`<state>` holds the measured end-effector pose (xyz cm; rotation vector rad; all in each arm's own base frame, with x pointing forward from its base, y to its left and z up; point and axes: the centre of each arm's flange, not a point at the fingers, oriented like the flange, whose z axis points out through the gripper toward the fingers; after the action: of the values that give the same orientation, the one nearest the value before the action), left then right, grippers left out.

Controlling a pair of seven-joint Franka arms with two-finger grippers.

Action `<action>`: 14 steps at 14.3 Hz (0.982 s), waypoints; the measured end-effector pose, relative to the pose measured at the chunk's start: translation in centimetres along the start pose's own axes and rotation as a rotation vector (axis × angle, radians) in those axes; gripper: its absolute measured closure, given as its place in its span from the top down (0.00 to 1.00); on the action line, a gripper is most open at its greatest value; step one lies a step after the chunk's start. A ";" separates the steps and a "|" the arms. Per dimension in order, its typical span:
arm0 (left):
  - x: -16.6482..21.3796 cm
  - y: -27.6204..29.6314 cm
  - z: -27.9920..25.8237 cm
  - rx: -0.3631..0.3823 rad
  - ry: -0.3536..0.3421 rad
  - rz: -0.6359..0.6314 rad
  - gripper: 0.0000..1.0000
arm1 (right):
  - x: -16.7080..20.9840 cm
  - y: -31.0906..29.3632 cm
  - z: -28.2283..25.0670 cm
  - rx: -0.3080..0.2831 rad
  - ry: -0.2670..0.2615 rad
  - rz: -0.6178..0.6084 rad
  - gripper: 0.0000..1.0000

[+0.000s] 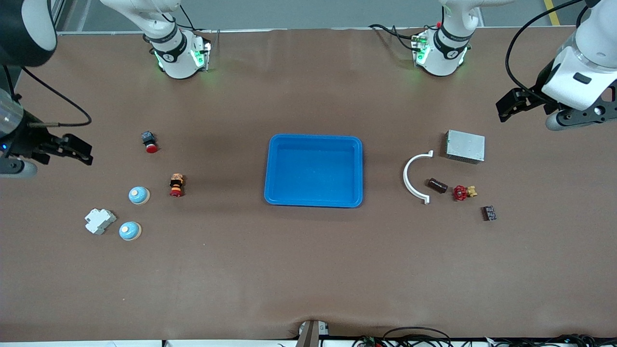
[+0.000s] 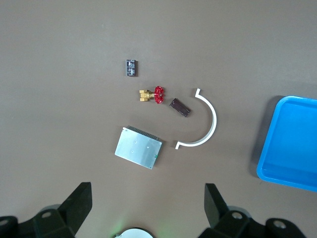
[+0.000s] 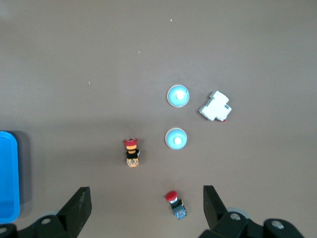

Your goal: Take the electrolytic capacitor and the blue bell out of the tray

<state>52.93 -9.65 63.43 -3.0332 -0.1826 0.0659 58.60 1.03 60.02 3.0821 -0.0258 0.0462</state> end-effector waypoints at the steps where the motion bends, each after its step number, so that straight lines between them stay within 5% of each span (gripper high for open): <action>1: 0.0 0.0 0.0 0.000 0.001 0.000 1.00 | -0.5 0.1 -0.6 -0.002 -0.002 0.002 1.00; 14: 0.7 -1.7 -0.2 -0.061 0.063 0.022 1.00 | -1.1 1.3 -0.8 0.027 -0.011 0.032 1.00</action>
<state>53.43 -7.89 63.80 -3.0932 -0.1492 -0.0335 57.47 -0.17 60.82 3.1090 -0.0762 0.0314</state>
